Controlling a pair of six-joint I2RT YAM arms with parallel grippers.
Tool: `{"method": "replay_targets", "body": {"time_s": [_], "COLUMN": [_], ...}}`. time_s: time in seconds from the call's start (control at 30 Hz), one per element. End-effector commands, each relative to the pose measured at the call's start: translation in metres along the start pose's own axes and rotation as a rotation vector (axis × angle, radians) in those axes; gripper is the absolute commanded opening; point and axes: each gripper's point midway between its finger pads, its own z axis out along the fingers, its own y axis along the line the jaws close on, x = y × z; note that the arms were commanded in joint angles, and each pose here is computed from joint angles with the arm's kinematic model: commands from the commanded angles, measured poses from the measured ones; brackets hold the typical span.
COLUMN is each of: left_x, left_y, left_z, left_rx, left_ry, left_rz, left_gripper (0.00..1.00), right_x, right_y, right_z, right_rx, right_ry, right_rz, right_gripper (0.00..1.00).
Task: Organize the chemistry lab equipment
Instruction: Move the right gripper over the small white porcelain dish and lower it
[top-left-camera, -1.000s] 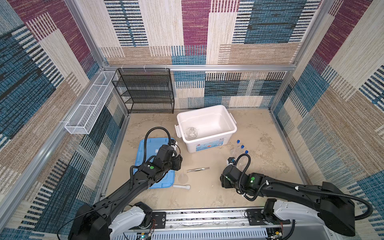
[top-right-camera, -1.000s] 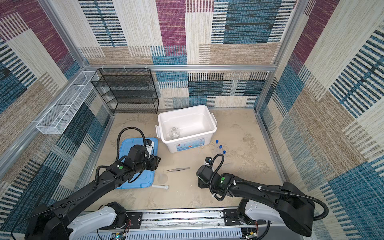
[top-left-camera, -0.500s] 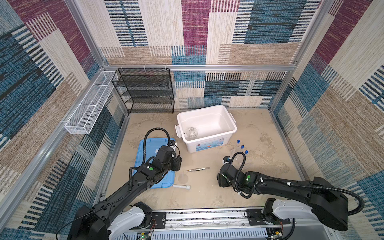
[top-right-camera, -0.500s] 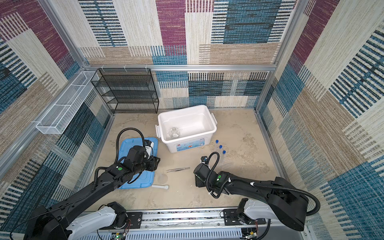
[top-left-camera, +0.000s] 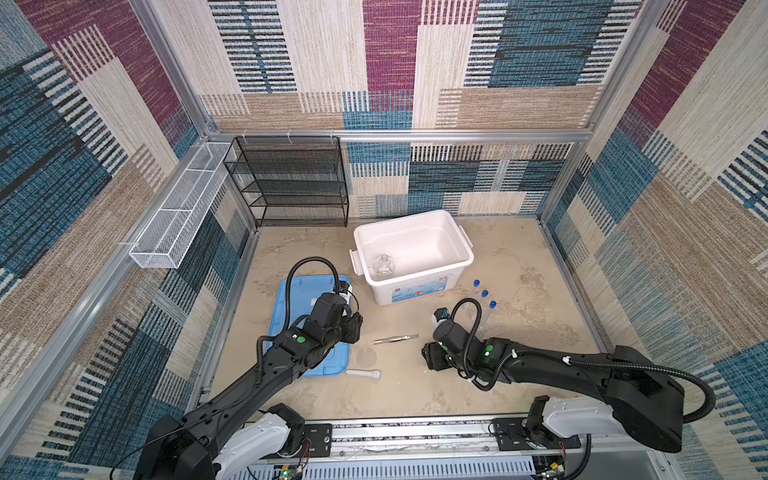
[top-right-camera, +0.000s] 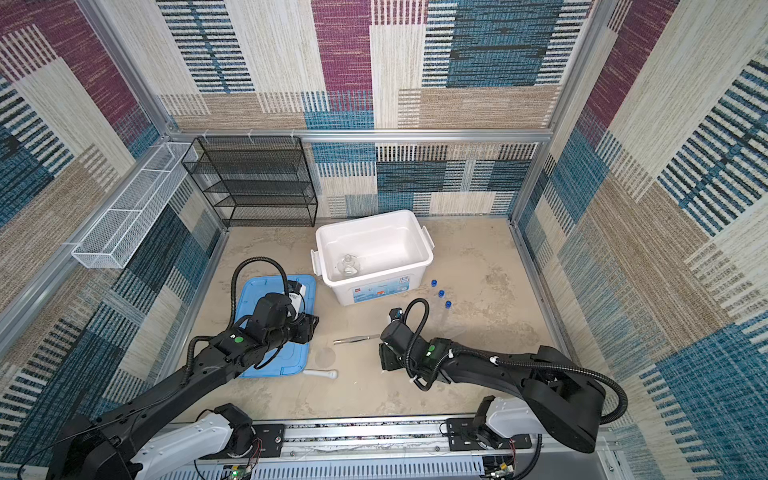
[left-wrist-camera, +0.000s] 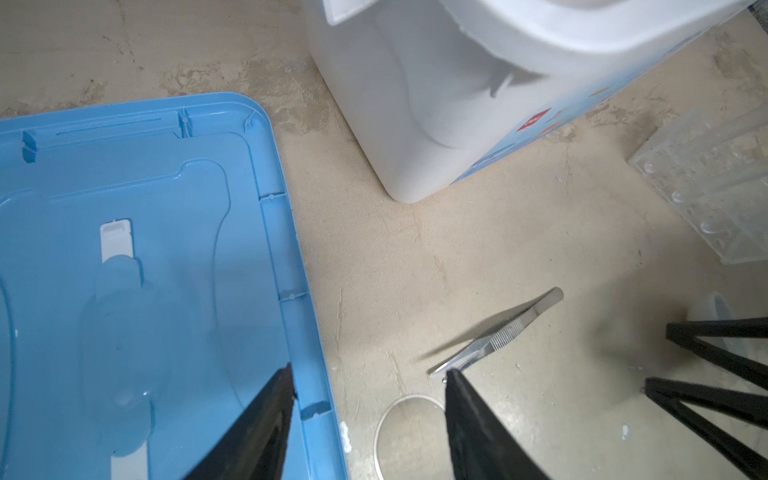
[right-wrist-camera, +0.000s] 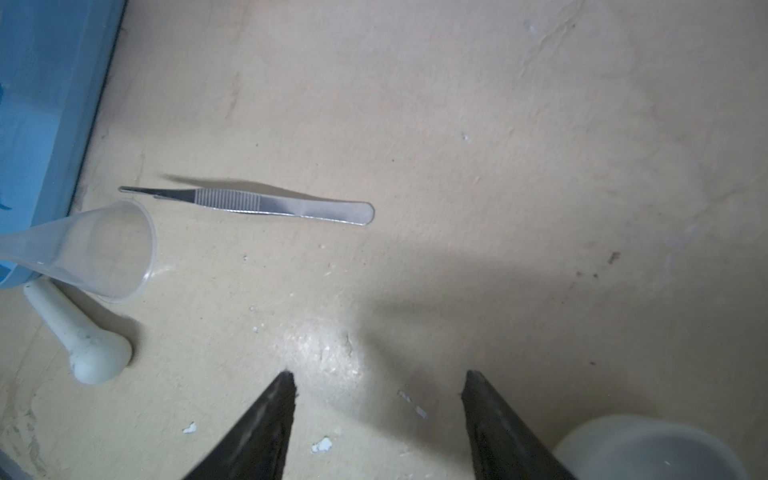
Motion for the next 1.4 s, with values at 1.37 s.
{"method": "replay_targets", "body": {"time_s": [1.37], "left_x": [0.003], "left_y": [-0.004], "left_z": [0.007], "left_rx": [0.013], "left_ry": [0.007], "left_rz": [0.004], "left_gripper": [0.61], "right_x": [0.019], "right_y": [-0.077], "right_z": [-0.034], "right_rx": [0.258], "right_ry": [0.003], "right_rz": [0.185], "right_gripper": [0.99]}}
